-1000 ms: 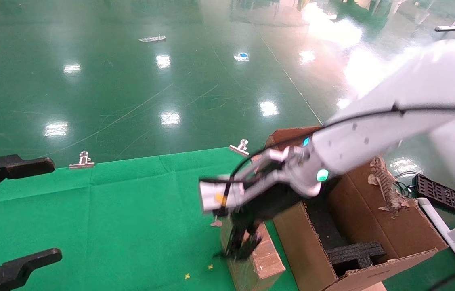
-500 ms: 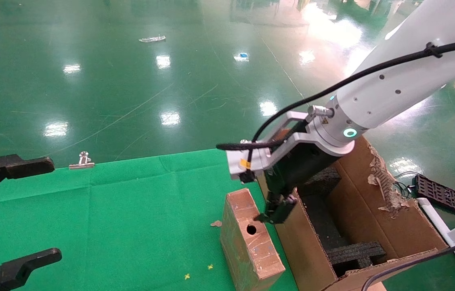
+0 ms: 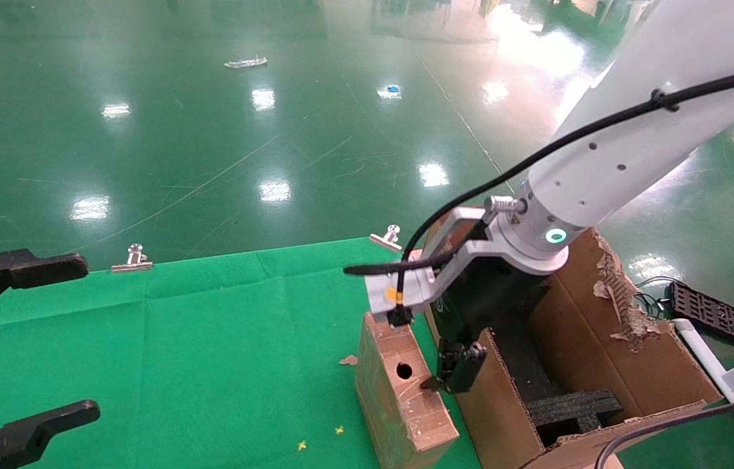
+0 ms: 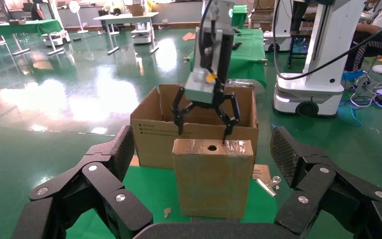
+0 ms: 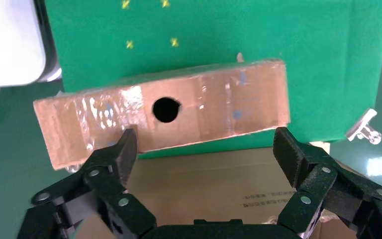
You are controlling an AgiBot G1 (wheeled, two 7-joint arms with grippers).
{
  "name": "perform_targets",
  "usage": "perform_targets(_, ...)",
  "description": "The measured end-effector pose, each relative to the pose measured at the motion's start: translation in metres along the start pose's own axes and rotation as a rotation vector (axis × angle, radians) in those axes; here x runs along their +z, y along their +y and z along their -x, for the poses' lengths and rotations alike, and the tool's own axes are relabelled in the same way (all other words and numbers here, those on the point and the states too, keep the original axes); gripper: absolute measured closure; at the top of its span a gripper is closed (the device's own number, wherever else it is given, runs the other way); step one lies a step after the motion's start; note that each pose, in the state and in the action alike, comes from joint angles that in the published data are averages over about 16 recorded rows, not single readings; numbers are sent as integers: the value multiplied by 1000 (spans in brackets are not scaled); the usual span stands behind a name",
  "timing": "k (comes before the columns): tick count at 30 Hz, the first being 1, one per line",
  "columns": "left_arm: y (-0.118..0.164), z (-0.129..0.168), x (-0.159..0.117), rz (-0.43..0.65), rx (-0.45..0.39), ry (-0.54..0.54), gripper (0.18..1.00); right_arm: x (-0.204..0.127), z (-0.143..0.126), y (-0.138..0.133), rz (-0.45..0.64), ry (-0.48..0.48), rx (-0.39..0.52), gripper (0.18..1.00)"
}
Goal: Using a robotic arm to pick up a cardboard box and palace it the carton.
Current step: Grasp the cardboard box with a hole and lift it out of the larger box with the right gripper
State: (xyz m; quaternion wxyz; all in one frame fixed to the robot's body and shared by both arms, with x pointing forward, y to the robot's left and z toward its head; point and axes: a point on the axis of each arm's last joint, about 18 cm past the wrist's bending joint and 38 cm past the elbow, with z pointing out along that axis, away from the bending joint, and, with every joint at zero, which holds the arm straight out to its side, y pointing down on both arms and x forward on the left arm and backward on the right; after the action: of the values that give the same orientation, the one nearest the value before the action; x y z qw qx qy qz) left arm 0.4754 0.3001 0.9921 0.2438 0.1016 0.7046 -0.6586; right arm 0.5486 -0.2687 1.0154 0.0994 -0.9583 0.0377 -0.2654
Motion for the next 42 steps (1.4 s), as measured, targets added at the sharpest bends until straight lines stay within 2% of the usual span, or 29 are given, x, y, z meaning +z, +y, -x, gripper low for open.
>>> perform_targets(5, 0, 0, 0, 0, 0, 0, 184, -1, -1, 0, 24, -19, 203, 178)
perform_targets(13, 0, 0, 0, 0, 0, 0, 184, 7, 0, 5, 44, -105, 606, 178)
perform_targets(18, 0, 0, 0, 0, 0, 0, 184, 17, 0, 6, 38, -167, 764, 178)
perform_targets(25, 0, 0, 0, 0, 0, 0, 184, 33, -4, 6, 62, -195, 842, 178)
perform_targets(42, 0, 0, 0, 0, 0, 0, 195, 45, -6, 1, 140, -142, 826, 206)
